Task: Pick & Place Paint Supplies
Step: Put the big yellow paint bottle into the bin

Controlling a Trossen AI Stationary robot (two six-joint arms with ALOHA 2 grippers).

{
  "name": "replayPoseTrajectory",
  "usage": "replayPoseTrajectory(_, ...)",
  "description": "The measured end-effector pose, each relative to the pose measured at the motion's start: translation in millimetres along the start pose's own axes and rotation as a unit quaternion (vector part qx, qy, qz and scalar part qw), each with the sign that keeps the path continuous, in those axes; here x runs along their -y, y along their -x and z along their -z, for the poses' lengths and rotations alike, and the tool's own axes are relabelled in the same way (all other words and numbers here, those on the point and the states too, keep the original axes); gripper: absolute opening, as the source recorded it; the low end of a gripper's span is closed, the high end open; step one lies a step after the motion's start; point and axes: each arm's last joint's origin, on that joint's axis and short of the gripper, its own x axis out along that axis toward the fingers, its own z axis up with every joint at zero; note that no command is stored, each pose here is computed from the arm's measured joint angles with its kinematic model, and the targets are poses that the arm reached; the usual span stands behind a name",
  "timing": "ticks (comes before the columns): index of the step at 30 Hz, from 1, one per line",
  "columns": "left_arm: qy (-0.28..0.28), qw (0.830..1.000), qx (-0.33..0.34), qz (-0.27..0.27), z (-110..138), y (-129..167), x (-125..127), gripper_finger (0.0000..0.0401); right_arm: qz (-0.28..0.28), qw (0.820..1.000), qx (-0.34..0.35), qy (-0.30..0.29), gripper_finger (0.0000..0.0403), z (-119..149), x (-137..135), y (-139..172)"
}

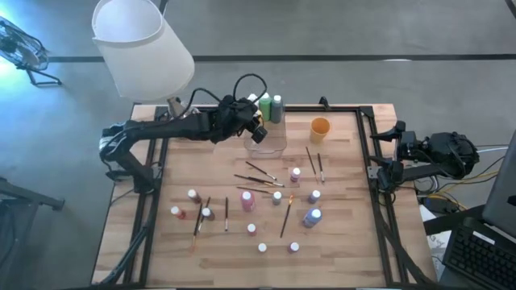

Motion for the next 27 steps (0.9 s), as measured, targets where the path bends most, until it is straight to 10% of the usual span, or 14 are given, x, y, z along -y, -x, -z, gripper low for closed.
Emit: replayPoseTrajectory(27,0.032,0.997,-0.059,-0.032,18.7,-58.6,-26.6,0.0128,0.000,1.000,0.000,0.000,0.0364,0.0,0.0,0.0)
